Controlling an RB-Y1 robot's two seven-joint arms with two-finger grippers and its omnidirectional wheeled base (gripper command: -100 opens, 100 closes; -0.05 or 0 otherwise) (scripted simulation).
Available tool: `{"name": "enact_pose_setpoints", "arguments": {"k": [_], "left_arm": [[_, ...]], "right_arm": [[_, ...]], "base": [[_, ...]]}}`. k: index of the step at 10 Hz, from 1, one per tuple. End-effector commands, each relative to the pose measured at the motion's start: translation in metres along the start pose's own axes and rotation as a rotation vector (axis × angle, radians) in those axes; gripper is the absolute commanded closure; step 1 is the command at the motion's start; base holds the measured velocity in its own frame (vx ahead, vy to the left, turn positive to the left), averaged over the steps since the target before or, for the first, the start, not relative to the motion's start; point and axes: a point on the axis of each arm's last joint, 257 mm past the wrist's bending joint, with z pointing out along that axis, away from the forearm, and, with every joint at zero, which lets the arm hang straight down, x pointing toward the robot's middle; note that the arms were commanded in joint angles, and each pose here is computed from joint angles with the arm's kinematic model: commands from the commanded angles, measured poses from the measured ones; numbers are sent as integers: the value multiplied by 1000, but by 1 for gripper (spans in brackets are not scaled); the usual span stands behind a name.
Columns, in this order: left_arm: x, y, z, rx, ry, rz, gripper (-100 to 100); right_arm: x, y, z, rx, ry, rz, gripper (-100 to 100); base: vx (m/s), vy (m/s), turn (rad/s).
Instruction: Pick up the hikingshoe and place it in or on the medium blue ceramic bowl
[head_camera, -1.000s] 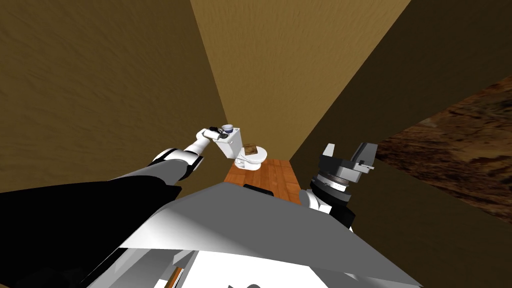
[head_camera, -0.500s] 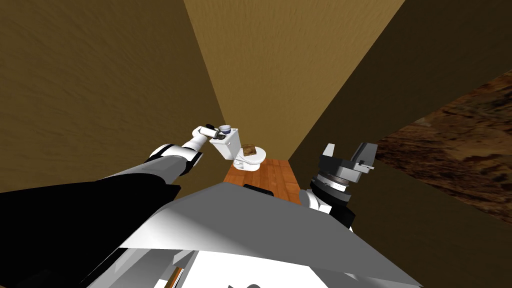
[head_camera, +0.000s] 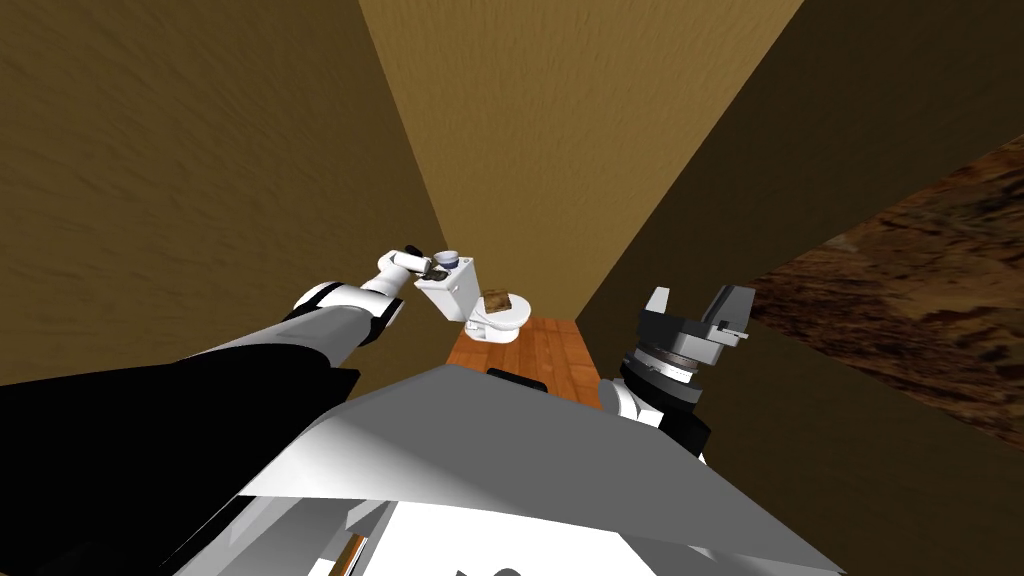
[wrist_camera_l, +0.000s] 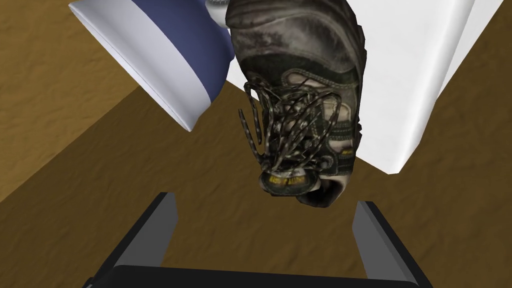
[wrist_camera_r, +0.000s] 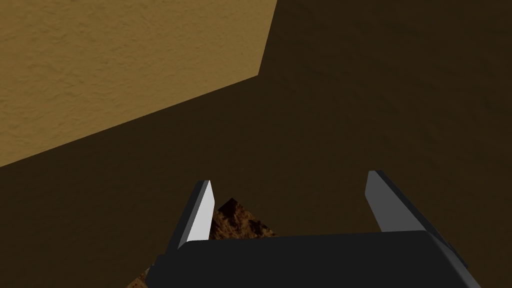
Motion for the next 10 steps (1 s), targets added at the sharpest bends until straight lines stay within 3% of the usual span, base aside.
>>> {"name": "enact_pose_setpoints", "arguments": {"k": [1, 3, 7, 8, 9, 10], "left_arm": [[-7, 9, 1, -33, -4, -20, -100], [-27, 29, 1, -108, -16, -81, -100], [-42, 48, -1, -173, -25, -138, -100], [-38, 44, -1, -162, -23, -128, -100], [-39, 45, -1, -165, -24, -131, 0], [-31, 53, 4, -163, -22, -129, -100]], "right_arm": [[0, 0, 0, 0, 0, 0, 0], [0, 0, 0, 0, 0, 0, 0], [0, 0, 0, 0, 0, 0, 0], [0, 0, 0, 0, 0, 0, 0], [0, 0, 0, 0, 0, 0, 0], [0, 0, 0, 0, 0, 0, 0]], "base": [[30, 11, -37], [45, 9, -65], [38, 10, -39], [11, 6, -6], [0, 0, 0], [59, 70, 17]]}}
